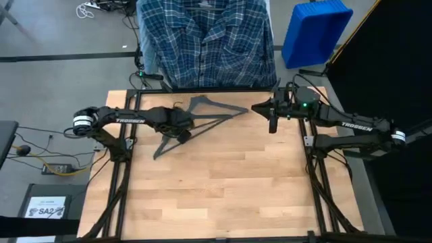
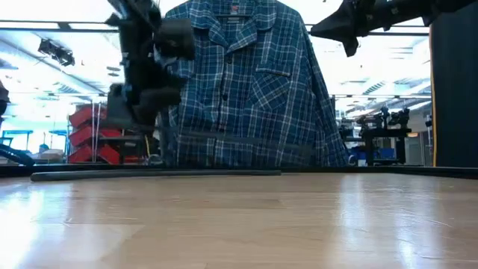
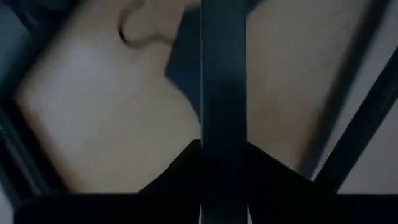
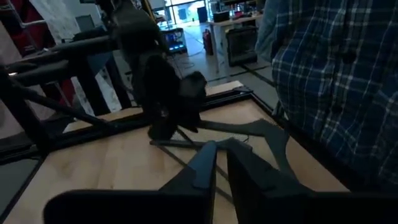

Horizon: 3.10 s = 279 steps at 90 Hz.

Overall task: Hang clothes
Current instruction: Hang the black hanger on the hanging rack

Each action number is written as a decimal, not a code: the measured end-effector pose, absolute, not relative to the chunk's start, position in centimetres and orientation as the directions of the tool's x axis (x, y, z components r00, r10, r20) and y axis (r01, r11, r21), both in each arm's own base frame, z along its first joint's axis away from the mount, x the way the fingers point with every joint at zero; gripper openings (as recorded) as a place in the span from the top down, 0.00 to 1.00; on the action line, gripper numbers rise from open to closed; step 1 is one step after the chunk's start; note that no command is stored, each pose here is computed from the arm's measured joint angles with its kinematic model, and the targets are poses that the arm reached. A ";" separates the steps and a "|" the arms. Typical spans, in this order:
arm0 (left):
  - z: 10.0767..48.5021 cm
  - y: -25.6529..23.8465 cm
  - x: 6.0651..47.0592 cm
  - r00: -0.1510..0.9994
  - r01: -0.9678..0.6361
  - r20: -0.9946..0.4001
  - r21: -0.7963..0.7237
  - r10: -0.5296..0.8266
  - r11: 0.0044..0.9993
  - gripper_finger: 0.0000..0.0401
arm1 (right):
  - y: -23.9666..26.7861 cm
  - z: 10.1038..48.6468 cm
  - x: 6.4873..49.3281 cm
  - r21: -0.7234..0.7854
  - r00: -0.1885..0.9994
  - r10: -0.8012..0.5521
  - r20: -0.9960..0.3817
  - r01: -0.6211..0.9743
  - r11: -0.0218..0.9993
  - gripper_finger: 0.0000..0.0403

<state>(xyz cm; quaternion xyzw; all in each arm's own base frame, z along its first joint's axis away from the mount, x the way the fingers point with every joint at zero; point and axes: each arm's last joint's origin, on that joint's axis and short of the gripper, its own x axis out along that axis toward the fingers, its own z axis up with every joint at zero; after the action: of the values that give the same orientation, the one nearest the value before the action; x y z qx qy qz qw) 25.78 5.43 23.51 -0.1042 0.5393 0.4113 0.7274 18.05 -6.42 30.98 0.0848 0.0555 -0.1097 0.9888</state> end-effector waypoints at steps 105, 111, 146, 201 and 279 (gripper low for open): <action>50.6 9.9 25.2 0.179 -0.720 -0.118 0.661 0.977 0.212 0.84 | -6.2 33.9 18.0 -0.057 0.967 -0.188 0.173 0.201 0.978 0.99; 51.6 9.7 25.9 0.347 -0.695 -0.073 0.649 0.935 0.309 0.84 | -6.2 34.1 18.0 -0.079 0.963 -0.188 0.194 0.206 0.975 1.00; 52.9 12.7 26.1 0.305 -0.561 0.067 0.819 0.950 0.123 0.84 | -6.2 34.4 18.0 -0.109 0.958 -0.189 0.216 0.216 0.970 0.98; 53.8 18.9 22.2 0.085 -0.526 0.150 0.846 0.985 -0.083 0.84 | -6.2 34.3 18.0 -0.140 0.958 -0.190 0.213 0.222 0.965 1.00; 53.0 19.2 23.0 0.023 -0.535 0.108 0.841 0.994 -0.079 0.24 | -7.0 34.0 17.8 -0.115 0.919 -0.349 0.184 0.373 0.921 0.96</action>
<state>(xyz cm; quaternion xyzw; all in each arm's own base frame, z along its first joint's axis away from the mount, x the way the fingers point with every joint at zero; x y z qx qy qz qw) 22.96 19.20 53.02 0.3782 0.3037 0.6296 0.6069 17.77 -7.01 34.02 -0.0742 -0.0800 -0.1847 0.9767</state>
